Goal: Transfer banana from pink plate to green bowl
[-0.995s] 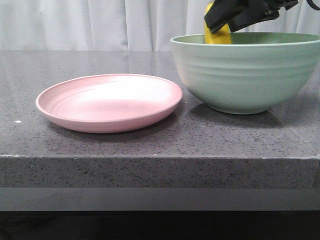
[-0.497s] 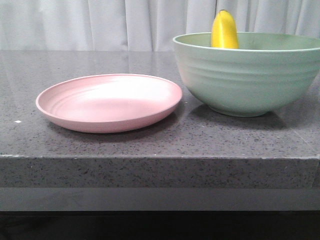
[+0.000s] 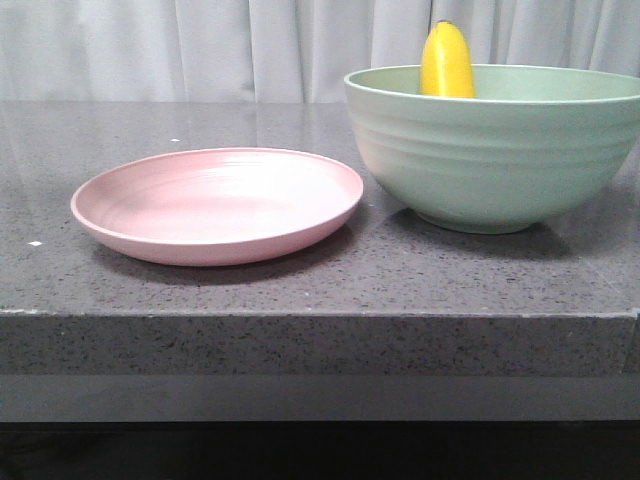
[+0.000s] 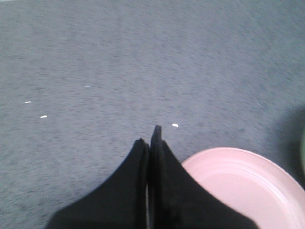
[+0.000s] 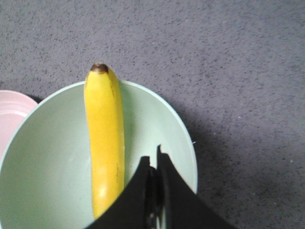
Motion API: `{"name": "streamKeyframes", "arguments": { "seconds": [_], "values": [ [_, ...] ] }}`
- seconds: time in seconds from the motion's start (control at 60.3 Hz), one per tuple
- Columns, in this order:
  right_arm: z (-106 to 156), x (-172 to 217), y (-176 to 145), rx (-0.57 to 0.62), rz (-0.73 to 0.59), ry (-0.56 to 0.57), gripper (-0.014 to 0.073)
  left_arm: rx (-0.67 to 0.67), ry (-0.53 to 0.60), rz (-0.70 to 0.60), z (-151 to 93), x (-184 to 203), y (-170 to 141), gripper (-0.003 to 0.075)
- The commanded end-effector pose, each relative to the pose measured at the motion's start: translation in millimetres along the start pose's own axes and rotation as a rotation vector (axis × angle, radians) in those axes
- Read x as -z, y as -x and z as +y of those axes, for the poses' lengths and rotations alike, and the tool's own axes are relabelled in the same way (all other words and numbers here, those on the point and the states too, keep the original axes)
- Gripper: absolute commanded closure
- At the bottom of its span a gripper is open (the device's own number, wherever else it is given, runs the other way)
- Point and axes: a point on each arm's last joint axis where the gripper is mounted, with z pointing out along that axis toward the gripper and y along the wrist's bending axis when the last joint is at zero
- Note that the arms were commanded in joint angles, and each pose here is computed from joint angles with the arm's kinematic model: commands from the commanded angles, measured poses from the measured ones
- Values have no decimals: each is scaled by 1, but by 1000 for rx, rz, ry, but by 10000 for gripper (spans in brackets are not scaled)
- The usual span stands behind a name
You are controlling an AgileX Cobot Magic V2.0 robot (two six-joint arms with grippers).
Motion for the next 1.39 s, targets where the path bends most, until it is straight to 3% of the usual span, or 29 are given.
{"name": "streamKeyframes", "arguments": {
  "seconds": [0.0,0.232,0.73,0.929,1.376],
  "values": [
    [2,35,1,1,-208,-12,646,46,28,-167,12,31,8,740],
    [-2,63,-56,24,-413,-33,648,79,95,-206,30,58,-47,740],
    [-14,78,-212,4,-664,-35,648,68,88,-458,25,119,-180,741],
    [-14,85,-232,12,-727,-27,646,65,85,-508,24,129,-203,741],
    [-13,86,-233,15,-738,-16,646,65,85,-507,24,129,-206,741]
  ]
}}
